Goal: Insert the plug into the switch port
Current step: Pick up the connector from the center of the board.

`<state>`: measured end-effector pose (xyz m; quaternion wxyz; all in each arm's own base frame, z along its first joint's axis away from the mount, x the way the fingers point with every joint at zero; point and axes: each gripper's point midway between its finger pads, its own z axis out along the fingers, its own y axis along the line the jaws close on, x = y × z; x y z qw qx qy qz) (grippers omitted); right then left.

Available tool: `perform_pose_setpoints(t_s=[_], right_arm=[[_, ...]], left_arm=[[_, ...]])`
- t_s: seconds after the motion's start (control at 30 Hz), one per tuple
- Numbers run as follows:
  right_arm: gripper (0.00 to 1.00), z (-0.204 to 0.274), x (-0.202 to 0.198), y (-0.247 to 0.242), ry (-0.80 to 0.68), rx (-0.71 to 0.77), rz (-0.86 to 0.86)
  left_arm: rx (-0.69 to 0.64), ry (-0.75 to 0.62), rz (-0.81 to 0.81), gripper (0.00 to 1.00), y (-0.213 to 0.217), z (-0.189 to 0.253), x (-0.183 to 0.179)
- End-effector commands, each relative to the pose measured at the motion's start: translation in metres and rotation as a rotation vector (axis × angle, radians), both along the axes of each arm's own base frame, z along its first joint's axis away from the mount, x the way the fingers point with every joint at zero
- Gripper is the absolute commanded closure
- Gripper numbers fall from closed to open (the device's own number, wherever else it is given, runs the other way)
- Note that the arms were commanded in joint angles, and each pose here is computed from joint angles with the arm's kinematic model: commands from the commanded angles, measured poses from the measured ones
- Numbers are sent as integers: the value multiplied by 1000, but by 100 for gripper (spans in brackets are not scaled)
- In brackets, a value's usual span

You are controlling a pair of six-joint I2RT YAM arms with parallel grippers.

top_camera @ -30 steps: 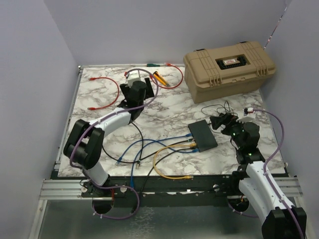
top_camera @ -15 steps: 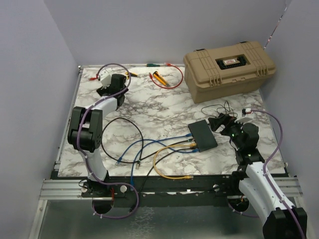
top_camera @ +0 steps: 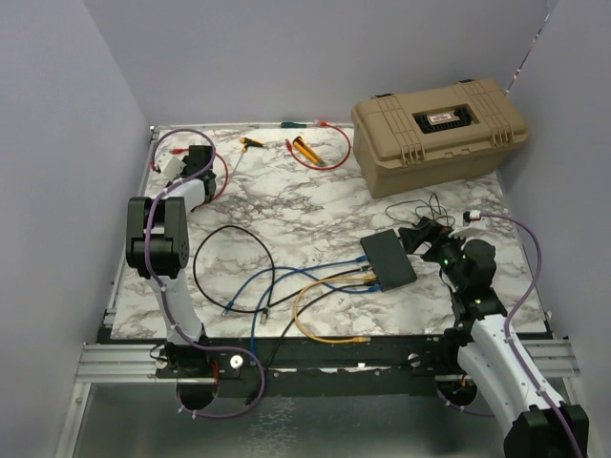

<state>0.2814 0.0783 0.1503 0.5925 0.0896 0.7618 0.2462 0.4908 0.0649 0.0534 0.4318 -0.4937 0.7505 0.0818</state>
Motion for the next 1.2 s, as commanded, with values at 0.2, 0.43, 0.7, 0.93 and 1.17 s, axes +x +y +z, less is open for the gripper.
perform_pose_setpoints(t_s=[0.2, 0.43, 0.7, 0.93, 1.17], right_arm=[[0, -5, -3, -4, 3, -21, -20], [1, -5, -3, -5, -6, -17, -26], [1, -4, -2, -6, -10, -21, -30], [1, -6, -4, -6, -17, -18, -32], [1, -5, -4, -6, -18, -19, -32]], left_arm=[[-45, 128, 267, 28, 43, -22, -35], [-90, 202, 291, 32, 52, -41, -38], [-83, 184, 300, 33, 56, -18, -36], [-36, 149, 315, 32, 65, 7, -39], [-72, 218, 319, 35, 63, -27, -44]])
